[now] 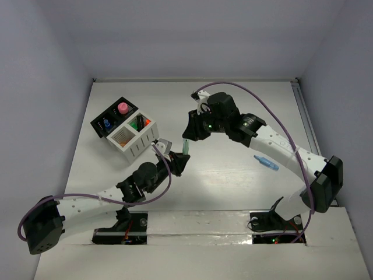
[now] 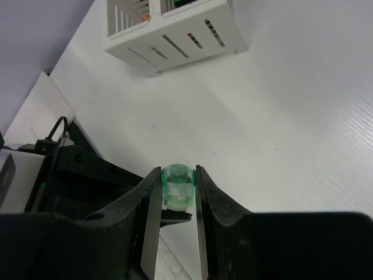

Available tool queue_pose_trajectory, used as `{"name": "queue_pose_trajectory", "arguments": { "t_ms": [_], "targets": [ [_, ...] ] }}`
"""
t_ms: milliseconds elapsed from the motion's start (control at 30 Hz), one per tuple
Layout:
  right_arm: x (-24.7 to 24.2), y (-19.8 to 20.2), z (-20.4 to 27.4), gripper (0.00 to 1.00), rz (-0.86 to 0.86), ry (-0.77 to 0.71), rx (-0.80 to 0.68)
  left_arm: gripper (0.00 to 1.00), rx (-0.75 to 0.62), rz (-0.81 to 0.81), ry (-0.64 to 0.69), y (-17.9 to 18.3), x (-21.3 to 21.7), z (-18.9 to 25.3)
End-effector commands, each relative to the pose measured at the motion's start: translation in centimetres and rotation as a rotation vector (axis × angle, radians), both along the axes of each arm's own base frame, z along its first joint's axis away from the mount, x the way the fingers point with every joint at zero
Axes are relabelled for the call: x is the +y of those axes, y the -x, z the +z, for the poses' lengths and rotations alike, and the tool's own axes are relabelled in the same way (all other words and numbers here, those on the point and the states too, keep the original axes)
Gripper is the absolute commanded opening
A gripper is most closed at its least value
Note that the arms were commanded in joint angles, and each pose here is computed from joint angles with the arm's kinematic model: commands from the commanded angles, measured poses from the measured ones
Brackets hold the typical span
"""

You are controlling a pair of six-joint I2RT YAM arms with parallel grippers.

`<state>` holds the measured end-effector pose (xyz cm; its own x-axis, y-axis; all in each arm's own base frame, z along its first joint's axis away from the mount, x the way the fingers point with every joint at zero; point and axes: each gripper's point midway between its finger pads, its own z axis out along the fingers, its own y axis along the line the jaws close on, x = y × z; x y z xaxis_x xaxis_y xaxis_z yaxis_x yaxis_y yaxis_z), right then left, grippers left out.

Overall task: Sort the stationery into containers
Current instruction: Close the pen cap on the pen.

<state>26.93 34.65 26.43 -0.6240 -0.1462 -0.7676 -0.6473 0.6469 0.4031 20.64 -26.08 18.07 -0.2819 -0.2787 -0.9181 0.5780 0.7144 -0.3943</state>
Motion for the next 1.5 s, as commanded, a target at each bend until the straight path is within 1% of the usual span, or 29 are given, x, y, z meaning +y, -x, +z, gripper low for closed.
{"name": "queue_pose_trajectory", "arguments": {
  "t_ms": [0, 167, 267, 400, 633, 833, 1000, 1100, 1300, 1367, 1467],
  "targets": [
    [0.0, 0.0, -0.7, 0.00, 0.015, -0.003, -0.021, 0.00, -0.096, 0.004, 0.126, -0.3, -0.5, 5.9],
    [0.0, 0.9, -2.7, 0.00, 0.030, 0.014, 0.017, 0.00, -0.114, 0.006, 0.145, -0.3, -0.4, 7.1],
    [0.1, 1.5, -3.0, 0.00, 0.039, 0.008, 0.026, 0.00, -0.125, 0.017, 0.153, -0.4, -0.2, 7.7],
    [0.4, 3.2, -4.4, 0.00, 0.065, 0.020, 0.055, 0.00, -0.136, 0.028, 0.164, -0.5, 0.0, 8.4],
    [0.1, 4.2, -6.3, 0.00, 0.050, 0.049, 0.069, 0.00, -0.162, 0.049, 0.168, -0.8, 0.3, 10.0],
    [-0.1, 5.1, -7.5, 0.00, 0.053, 0.061, 0.085, 0.00, -0.198, 0.071, 0.178, -1.0, 0.7, 12.2],
    [-0.1, 6.7, -11.0, 0.00, 0.068, 0.103, 0.139, 0.00, -0.227, 0.077, 0.170, -1.3, 0.5, 14.1],
    [0.0, 7.2, -11.9, 0.00, 0.063, 0.096, 0.158, 0.00, -0.243, 0.082, 0.176, -1.6, 0.5, 15.2],
    [-0.6, 8.0, -15.5, 0.00, 0.043, 0.103, 0.213, 0.00, -0.271, 0.077, 0.197, -1.8, 0.5, 17.3],
    [-0.6, 7.9, -15.8, 0.00, 0.031, 0.096, 0.210, 0.00, -0.270, 0.086, 0.198, -2.0, 0.7, 17.5],
    [-0.6, 6.7, -13.8, 0.00, -0.019, 0.057, 0.152, 0.00, -0.240, 0.087, 0.183, -2.3, 0.3, 16.3]
  ]
}}
